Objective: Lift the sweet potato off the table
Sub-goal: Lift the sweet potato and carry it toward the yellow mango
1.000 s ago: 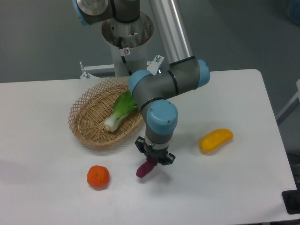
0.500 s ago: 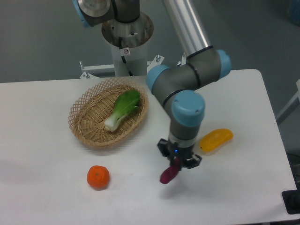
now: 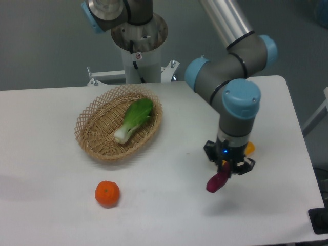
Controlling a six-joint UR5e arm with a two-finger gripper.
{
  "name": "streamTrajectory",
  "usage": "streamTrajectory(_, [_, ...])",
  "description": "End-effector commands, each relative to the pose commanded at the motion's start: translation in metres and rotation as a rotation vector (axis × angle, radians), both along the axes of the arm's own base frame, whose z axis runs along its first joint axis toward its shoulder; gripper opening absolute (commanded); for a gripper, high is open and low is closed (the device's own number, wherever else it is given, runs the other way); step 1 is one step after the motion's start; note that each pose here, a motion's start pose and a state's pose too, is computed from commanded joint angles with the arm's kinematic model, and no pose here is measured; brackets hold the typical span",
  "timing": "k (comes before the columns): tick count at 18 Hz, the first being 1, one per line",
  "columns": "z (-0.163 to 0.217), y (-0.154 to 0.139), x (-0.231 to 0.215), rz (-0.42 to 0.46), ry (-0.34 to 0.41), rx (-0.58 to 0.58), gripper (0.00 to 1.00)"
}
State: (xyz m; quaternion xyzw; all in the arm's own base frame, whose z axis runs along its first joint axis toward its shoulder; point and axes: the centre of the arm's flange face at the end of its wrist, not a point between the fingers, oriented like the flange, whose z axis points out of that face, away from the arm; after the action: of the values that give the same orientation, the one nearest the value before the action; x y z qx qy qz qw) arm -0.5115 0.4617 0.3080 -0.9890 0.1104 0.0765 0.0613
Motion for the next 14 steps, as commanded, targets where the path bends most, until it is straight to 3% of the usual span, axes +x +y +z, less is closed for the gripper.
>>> streamTrajectory(14, [0.005, -0.016, -0.022, -0.049, 0.014, -0.069, 0.34])
